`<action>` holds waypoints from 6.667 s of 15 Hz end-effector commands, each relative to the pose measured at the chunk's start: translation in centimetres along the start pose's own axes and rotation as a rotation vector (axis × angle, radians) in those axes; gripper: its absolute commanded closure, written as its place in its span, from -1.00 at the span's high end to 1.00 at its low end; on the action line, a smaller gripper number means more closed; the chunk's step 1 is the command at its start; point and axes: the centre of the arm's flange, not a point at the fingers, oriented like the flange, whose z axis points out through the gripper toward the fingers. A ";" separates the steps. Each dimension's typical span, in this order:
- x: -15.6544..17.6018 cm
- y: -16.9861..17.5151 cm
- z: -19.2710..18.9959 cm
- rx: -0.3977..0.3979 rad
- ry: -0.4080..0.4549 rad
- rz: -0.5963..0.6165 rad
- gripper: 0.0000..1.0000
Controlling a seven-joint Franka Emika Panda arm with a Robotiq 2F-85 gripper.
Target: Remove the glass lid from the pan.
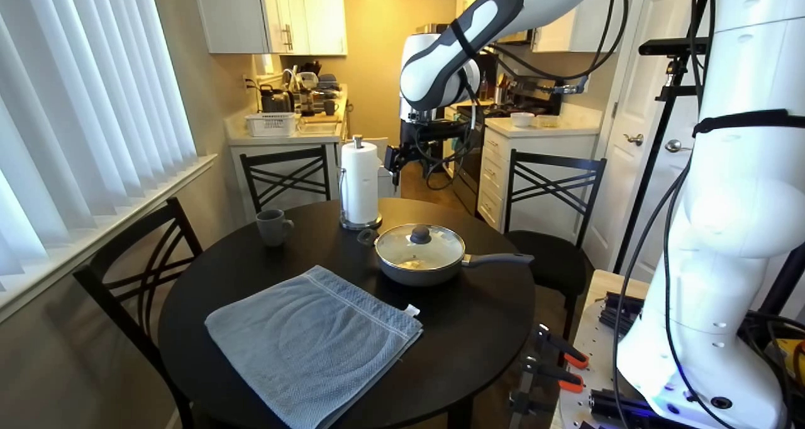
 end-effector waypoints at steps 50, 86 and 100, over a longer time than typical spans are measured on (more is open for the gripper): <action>0.4 6.7 17.9 0.076 -0.066 0.168 -0.23; -2.2 -20.8 11.0 -0.041 -0.143 -0.681 -0.34; -2.0 -26.2 19.1 0.148 -0.139 -0.663 -0.34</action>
